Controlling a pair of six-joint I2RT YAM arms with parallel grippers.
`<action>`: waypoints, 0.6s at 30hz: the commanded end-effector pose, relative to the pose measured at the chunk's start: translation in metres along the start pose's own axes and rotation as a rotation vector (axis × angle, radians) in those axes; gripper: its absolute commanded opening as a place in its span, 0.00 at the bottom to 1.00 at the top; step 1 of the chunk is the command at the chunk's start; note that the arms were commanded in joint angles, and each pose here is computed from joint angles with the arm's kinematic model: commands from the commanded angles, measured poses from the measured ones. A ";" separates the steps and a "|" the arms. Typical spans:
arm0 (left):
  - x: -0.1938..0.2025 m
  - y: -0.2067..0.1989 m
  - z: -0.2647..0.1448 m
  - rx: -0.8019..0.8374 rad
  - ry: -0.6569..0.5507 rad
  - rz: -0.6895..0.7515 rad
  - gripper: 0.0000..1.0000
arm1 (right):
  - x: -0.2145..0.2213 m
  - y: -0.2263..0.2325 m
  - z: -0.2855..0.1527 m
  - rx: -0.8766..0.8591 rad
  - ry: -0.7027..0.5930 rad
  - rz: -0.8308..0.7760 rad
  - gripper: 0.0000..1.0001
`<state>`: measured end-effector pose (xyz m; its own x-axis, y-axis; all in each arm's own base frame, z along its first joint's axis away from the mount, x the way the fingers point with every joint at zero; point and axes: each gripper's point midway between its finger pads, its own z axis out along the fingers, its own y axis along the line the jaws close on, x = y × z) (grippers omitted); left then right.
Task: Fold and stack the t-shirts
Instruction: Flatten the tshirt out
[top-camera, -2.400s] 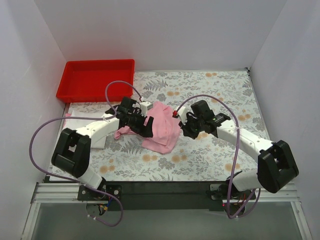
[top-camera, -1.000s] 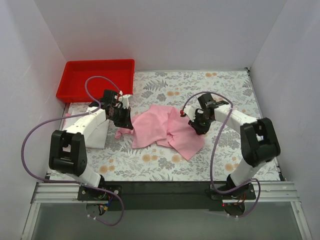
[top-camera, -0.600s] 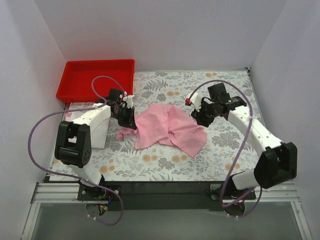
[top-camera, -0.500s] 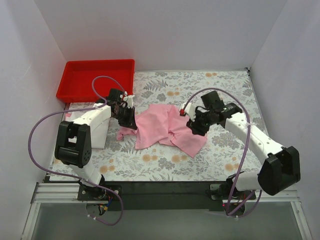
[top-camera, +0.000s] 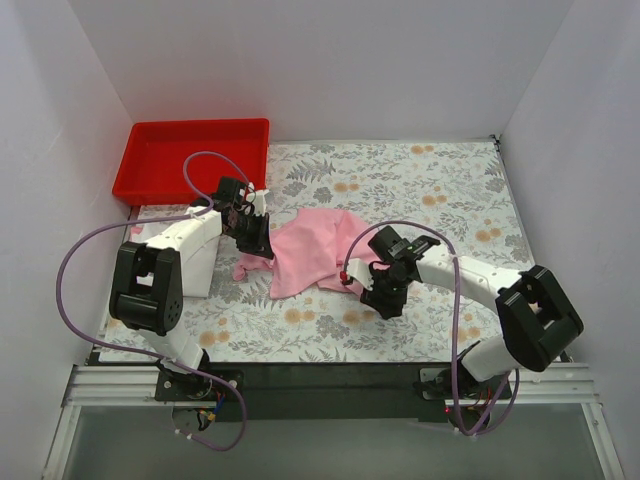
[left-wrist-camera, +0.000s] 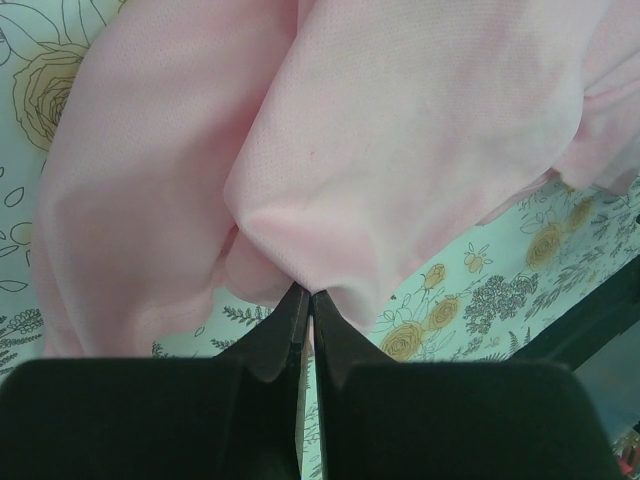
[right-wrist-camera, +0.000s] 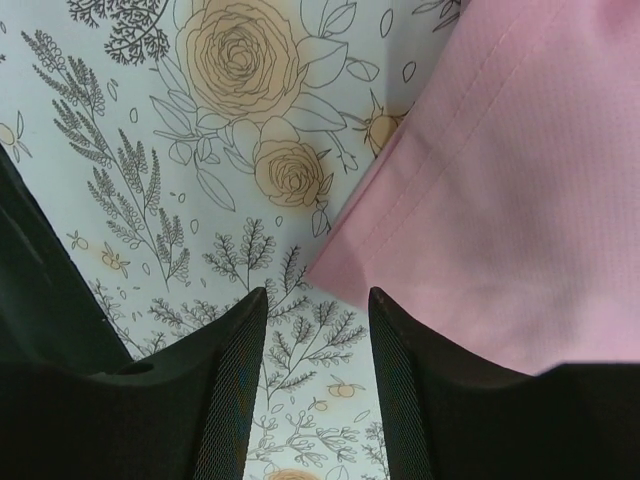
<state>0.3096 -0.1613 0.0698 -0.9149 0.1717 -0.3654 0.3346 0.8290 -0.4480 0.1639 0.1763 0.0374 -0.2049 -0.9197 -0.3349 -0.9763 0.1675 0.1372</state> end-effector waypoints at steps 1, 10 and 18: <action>-0.006 -0.007 -0.009 0.008 -0.041 0.040 0.00 | -0.005 -0.005 0.008 0.031 -0.010 -0.004 0.52; -0.005 -0.007 -0.010 0.010 -0.038 0.043 0.00 | 0.012 -0.003 0.032 0.022 0.062 -0.019 0.50; 0.000 -0.009 -0.020 -0.001 -0.037 0.082 0.00 | 0.045 -0.014 0.018 0.147 0.119 -0.030 0.01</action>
<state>0.3064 -0.1593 0.0729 -0.9042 0.1970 -0.3789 0.3623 0.8236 -0.4364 0.1817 0.1794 0.0175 -0.1440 -0.9273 -0.3454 -0.9875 0.1572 -0.0103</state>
